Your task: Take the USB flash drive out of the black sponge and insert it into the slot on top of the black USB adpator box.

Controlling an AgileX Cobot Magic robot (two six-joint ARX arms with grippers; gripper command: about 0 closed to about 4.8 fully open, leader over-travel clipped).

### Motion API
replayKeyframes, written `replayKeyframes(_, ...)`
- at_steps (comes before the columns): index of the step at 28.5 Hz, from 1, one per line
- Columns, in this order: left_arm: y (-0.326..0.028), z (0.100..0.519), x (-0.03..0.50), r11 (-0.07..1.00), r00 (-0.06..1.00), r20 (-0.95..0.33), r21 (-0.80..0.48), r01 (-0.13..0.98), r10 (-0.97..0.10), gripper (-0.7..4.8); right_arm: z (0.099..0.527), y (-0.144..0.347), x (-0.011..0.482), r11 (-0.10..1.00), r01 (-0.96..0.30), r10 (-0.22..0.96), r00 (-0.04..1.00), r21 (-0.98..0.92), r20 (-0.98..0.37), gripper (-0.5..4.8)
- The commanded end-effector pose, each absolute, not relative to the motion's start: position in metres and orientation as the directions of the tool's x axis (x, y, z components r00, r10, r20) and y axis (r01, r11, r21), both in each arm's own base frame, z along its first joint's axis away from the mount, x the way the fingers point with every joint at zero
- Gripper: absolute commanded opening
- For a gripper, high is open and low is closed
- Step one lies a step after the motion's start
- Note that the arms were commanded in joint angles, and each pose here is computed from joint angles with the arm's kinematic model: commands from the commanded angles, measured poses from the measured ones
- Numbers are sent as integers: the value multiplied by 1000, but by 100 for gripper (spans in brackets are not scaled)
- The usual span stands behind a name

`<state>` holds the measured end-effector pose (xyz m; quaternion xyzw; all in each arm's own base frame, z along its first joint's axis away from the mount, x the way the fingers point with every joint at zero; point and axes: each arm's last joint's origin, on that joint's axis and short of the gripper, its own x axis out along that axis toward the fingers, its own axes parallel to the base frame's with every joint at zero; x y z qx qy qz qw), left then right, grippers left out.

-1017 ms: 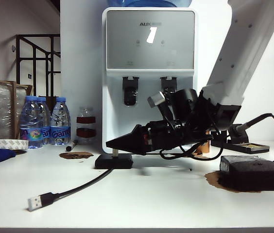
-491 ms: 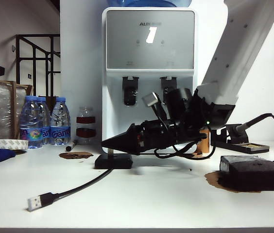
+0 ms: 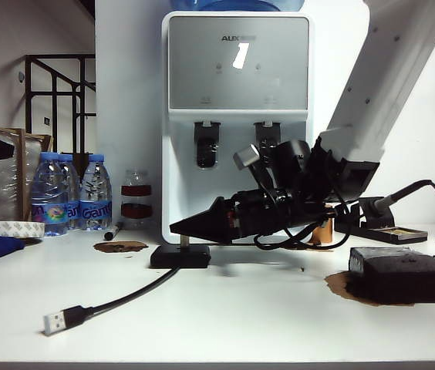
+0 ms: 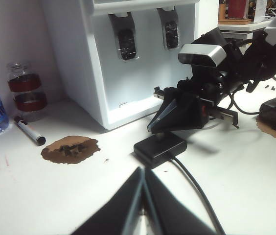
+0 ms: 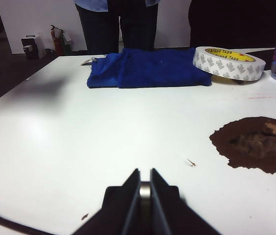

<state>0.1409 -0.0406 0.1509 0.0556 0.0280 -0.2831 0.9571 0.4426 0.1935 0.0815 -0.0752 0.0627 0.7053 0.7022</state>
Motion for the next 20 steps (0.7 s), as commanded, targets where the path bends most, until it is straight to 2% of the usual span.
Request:
replayKeyframes(1,-41,152,141,832,837,-78,92,547,-542,-4,82,193,444,11,-1000,978,14,-16,-208,-2)
replayKeyframes(6,-41,152,141,832,837,-75,94,547,-542,-4,82,198,443,25,-999,975,31,-29,-219,-2)
replayKeyframes(13,-41,159,141,819,826,-19,115,562,-564,-4,78,206,436,-6,-999,972,-15,36,-233,-2)
replayKeyframes(17,-41,157,142,818,825,-37,108,565,-565,-4,78,199,438,0,-999,972,-13,53,-236,-2)
replayKeyframes(20,-41,154,142,817,822,-71,93,569,-564,-4,82,197,439,18,-1000,967,22,-16,-253,-2)
